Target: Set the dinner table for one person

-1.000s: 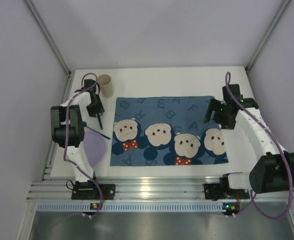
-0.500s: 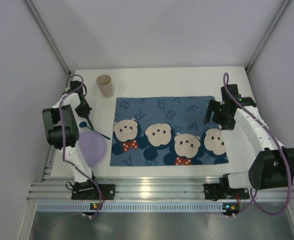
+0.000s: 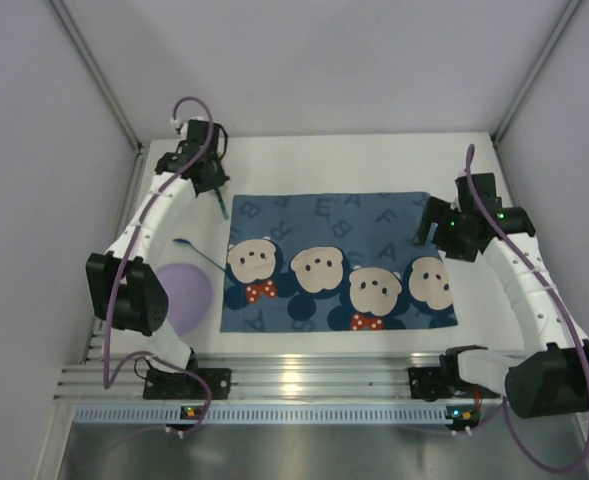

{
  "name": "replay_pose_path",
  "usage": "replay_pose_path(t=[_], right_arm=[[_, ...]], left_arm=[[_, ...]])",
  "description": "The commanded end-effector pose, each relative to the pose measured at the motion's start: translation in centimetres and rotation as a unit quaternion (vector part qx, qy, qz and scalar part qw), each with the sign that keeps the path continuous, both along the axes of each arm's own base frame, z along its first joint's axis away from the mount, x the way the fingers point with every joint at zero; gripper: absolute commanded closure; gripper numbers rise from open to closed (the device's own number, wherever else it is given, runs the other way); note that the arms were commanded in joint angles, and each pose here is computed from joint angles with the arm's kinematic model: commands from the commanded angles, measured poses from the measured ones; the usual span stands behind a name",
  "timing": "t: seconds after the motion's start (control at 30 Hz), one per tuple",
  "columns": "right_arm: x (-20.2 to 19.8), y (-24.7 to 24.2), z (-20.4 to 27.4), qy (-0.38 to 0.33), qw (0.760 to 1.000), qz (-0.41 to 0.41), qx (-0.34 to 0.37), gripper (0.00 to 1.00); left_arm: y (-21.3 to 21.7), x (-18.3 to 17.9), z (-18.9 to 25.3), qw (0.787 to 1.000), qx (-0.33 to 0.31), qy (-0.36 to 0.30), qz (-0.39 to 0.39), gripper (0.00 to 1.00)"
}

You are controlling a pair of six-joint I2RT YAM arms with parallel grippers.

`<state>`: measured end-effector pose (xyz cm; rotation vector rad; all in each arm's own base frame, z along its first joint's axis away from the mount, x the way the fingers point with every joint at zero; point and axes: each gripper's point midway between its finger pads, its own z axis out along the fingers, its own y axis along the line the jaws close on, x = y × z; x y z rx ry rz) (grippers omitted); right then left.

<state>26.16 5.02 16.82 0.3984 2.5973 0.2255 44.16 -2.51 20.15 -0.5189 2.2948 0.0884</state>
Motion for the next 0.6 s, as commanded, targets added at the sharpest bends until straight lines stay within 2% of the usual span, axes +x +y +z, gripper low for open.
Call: replay_pose_path(t=[0.0,0.07,0.17,0.33,0.5,0.57], right_arm=[[-1.8,1.2,1.8,-0.016,0.999,0.005,0.034,0.14],[-2.4,1.3,2.1,-0.022,0.999,0.009,0.038,0.14],[-3.4,1.0,2.3,-0.025,0.999,0.015,0.03,0.14],[-4.5,1.1,2.2,-0.026,0.999,0.019,0.033,0.14],[-5.2,1.3,1.7,-0.024,0.999,0.024,0.037,0.14],[-5.5,1.4,1.5,-0.022,0.999,0.027,0.036,0.14]], left_arm=[[-6.9,-2.6,1.9,0.999,-0.032,-0.007,-0.03,1.0],[-10.9,-3.5,1.7,0.997,-0.046,-0.004,-0.065,1.0],[-14.0,-4.2,0.5,0.995,-0.021,0.011,-0.098,1.0],[-12.8,-5.6,-0.7,0.996,0.018,0.03,-0.088,1.0],[-14.7,-8.1,-5.0,0.988,-0.023,0.067,-0.139,1.0],[-14.4,-9.8,-7.8,0.984,-0.017,0.094,-0.147,1.0]])
